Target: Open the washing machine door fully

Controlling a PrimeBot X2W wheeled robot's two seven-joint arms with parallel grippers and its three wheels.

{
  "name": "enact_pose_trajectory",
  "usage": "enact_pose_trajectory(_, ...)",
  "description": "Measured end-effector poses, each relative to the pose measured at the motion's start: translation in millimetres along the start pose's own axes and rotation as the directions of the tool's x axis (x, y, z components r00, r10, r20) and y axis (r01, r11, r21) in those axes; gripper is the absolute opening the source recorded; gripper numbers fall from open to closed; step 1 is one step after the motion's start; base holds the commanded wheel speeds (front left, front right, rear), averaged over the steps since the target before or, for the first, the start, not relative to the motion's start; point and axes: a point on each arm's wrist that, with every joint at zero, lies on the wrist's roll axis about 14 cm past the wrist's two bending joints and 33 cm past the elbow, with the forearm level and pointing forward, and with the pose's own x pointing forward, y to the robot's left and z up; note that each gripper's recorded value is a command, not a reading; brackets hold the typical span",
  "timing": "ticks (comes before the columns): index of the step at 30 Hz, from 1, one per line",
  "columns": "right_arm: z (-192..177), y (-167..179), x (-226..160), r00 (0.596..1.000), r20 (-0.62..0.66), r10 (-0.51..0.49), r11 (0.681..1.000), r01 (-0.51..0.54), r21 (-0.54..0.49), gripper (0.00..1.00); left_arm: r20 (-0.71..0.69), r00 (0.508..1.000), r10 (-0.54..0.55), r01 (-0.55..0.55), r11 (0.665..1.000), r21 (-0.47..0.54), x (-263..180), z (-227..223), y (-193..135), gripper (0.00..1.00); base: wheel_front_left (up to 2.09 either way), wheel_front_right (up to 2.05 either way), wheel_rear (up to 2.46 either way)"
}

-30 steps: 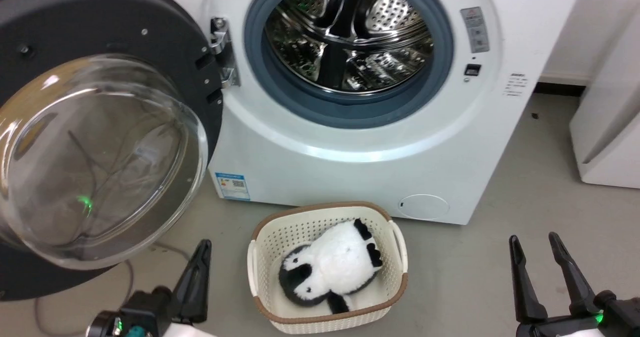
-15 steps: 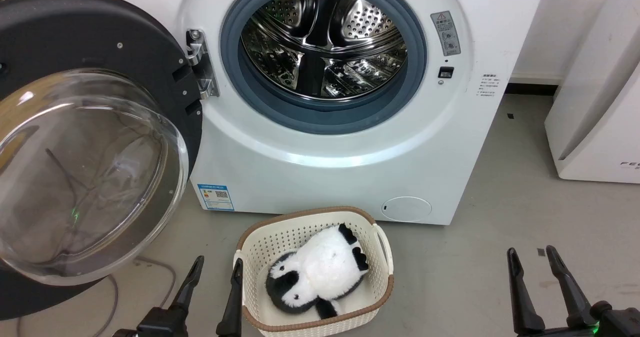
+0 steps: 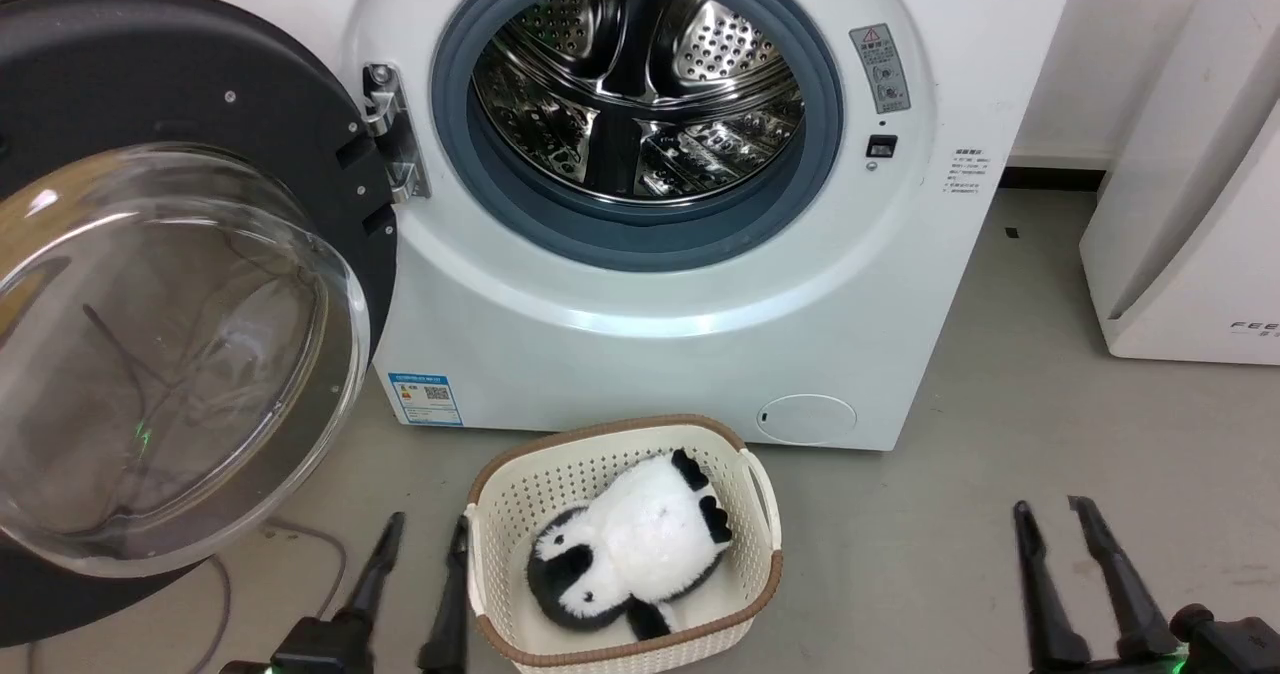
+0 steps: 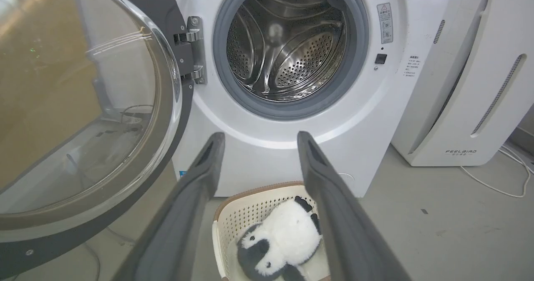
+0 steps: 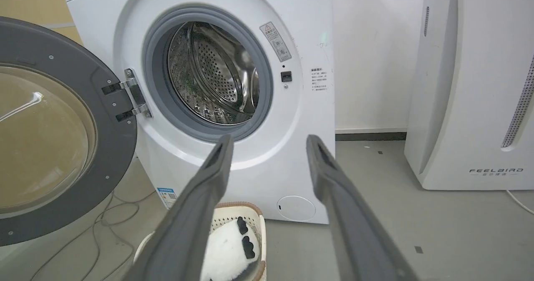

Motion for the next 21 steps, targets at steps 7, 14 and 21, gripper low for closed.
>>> enact_pose_trajectory(7,0.0,-0.2,-0.2,1.000,-0.001,-0.001,1.000,0.001,-0.001,0.00,-0.004,1.000,-0.003,0.003,1.000,0.000,0.2,-0.8,-0.8,0.00,0.00,0.00,0.00)
enact_pose_trajectory(14,-1.8,-1.0,-0.4,1.000,-0.016,-0.002,1.000,0.002,-0.010,0.00,-0.017,1.000,-0.003,0.003,1.000,0.006,1.5,-2.3,-0.5,0.00,0.00,0.00,0.00)
enact_pose_trajectory(21,-3.4,-1.8,-1.0,1.000,-0.028,-0.004,1.000,0.004,-0.019,0.00,-0.021,1.000,0.001,-0.001,1.000,0.012,3.9,-1.9,1.0,0.00,0.00,0.00,0.00)
